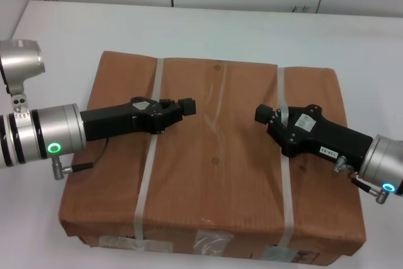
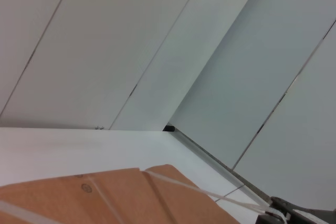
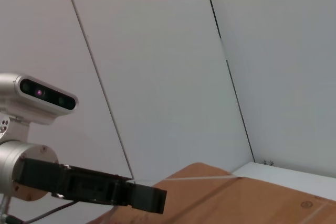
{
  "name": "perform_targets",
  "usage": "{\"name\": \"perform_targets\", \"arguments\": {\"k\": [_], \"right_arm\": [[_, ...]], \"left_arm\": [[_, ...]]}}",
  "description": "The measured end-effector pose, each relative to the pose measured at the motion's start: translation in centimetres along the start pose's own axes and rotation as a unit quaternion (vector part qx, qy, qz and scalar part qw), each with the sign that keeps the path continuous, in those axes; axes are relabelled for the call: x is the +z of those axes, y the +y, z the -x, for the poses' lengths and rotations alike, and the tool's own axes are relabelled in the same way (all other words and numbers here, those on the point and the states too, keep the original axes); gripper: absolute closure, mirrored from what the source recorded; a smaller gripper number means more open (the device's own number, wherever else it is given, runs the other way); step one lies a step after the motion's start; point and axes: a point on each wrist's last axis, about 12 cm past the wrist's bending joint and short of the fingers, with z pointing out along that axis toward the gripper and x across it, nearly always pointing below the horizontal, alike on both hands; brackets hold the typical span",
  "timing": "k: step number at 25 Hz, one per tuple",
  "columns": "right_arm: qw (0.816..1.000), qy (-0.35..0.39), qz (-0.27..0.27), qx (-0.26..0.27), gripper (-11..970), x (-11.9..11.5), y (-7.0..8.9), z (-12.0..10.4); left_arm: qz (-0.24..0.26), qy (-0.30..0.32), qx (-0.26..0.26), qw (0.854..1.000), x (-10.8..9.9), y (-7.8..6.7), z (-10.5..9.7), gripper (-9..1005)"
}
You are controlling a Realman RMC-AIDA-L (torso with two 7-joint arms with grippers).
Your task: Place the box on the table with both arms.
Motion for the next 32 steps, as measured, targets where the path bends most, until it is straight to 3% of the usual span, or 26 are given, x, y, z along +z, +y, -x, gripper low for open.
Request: {"name": "perform_targets", "arguments": {"k": [24,32], "right_arm": [[1.000,0.002,-0.002,-0.004,935,0.2,-0.2,0.2],[1.000,0.021,-0.012,-0.010,935,1.0,-0.6,0.3]], "left_arm": [[0.007,0.002,0.006,1.000,0.0,0.1,-0.1,926],[0.058,0.024,0.015,0.998,0.4,1.1,-0.9,925]]}}
